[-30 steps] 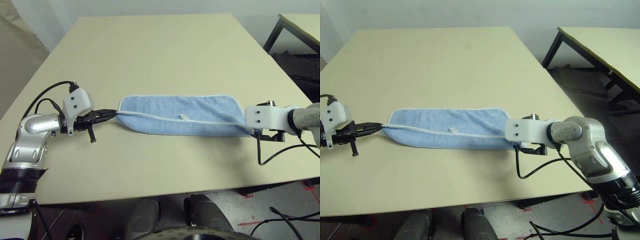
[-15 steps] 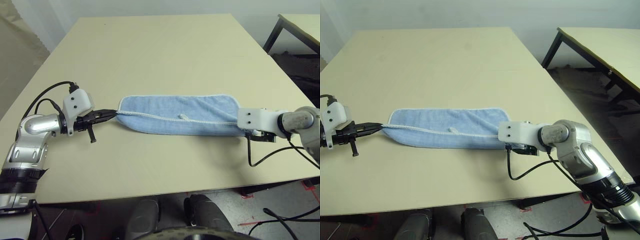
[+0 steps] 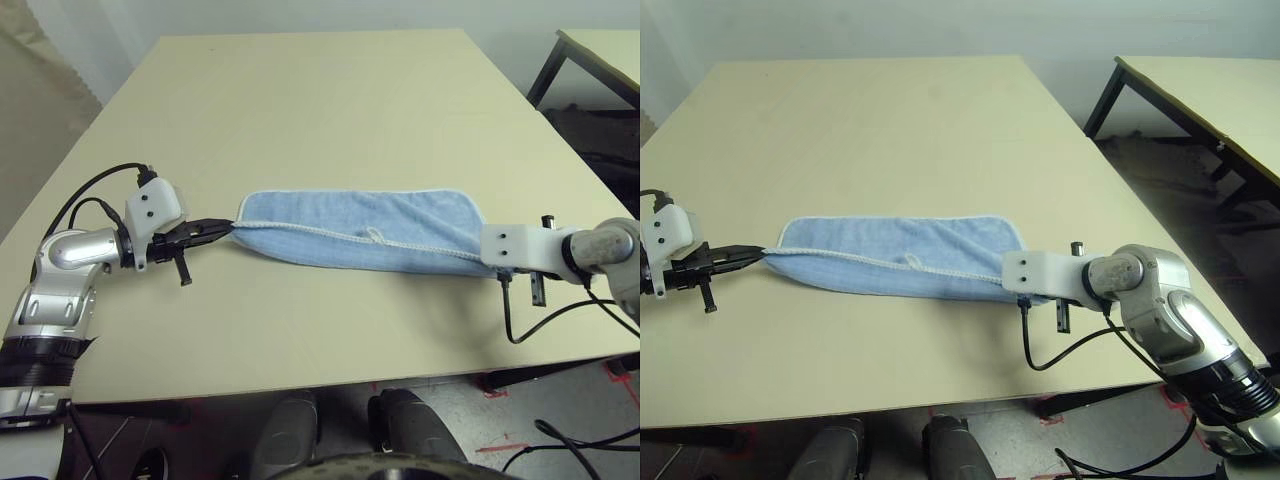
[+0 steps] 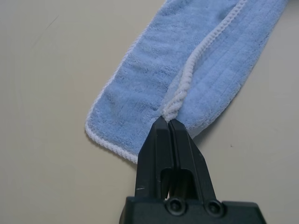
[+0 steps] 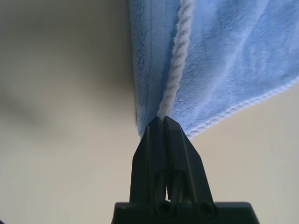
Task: Fold the towel and set it aside.
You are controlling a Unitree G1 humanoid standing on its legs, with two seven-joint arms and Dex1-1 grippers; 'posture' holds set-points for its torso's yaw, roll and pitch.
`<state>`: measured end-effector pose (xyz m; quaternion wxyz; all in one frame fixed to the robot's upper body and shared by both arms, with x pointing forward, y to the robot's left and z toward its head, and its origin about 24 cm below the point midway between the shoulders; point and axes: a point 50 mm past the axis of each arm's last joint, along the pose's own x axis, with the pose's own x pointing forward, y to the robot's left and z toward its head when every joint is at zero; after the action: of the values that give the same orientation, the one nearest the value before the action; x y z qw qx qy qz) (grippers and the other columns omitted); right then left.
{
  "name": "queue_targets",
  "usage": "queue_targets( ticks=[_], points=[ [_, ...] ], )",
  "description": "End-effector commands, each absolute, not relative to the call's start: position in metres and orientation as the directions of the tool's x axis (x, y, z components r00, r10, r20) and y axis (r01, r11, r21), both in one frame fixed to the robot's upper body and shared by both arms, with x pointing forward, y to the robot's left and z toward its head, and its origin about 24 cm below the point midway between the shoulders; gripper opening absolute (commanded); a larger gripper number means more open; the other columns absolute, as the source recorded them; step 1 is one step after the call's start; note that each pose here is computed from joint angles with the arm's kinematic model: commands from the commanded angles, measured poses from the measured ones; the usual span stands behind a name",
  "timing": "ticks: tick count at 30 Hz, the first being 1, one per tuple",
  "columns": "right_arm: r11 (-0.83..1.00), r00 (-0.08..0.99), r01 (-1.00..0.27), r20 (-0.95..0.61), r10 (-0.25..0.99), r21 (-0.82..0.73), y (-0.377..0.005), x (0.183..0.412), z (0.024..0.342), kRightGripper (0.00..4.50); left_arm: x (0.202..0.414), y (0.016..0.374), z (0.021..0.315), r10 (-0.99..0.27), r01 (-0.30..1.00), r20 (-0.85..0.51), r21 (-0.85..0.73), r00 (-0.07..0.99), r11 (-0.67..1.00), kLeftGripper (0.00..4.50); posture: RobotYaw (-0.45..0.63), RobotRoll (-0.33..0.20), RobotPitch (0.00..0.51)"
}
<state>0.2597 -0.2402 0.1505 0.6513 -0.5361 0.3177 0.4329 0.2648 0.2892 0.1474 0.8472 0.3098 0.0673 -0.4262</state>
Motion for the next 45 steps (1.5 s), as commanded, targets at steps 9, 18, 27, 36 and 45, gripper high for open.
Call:
queue_targets(
  ticks=[9, 18, 27, 36, 45],
  points=[
    [0.072, 0.482, -0.874, -0.841, 0.246, -0.480, -0.257, 0.269, 0.197, 0.02, 0.272, 0.321, 0.176, -0.654, 0.744, -0.366, 0.428, 0.662, 0.514, 0.00, 0.06, 0.000, 0.057],
    [0.071, 0.441, -0.895, -0.844, 0.306, -0.441, -0.246, 0.262, 0.192, 0.02, 0.261, 0.319, 0.166, -0.668, 0.800, -0.441, 0.351, 0.599, 0.486, 0.00, 0.06, 0.000, 0.052],
    [0.068, 0.430, -0.901, -0.855, 0.290, -0.429, -0.249, 0.261, 0.187, 0.02, 0.259, 0.322, 0.166, -0.647, 0.802, -0.474, 0.366, 0.597, 0.472, 0.00, 0.07, 0.000, 0.050],
    [0.070, 0.442, -0.894, -0.842, 0.309, -0.443, -0.231, 0.261, 0.151, 0.02, 0.264, 0.306, 0.159, -0.658, 0.799, -0.456, 0.395, 0.599, 0.453, 0.00, 0.08, 0.000, 0.051],
    [0.078, 0.425, -0.904, -0.858, 0.287, -0.421, -0.230, 0.260, 0.140, 0.44, 0.273, 0.292, 0.158, -0.678, 0.803, -0.439, 0.412, 0.590, 0.432, 0.00, 0.07, 0.000, 0.054]
  ],
)
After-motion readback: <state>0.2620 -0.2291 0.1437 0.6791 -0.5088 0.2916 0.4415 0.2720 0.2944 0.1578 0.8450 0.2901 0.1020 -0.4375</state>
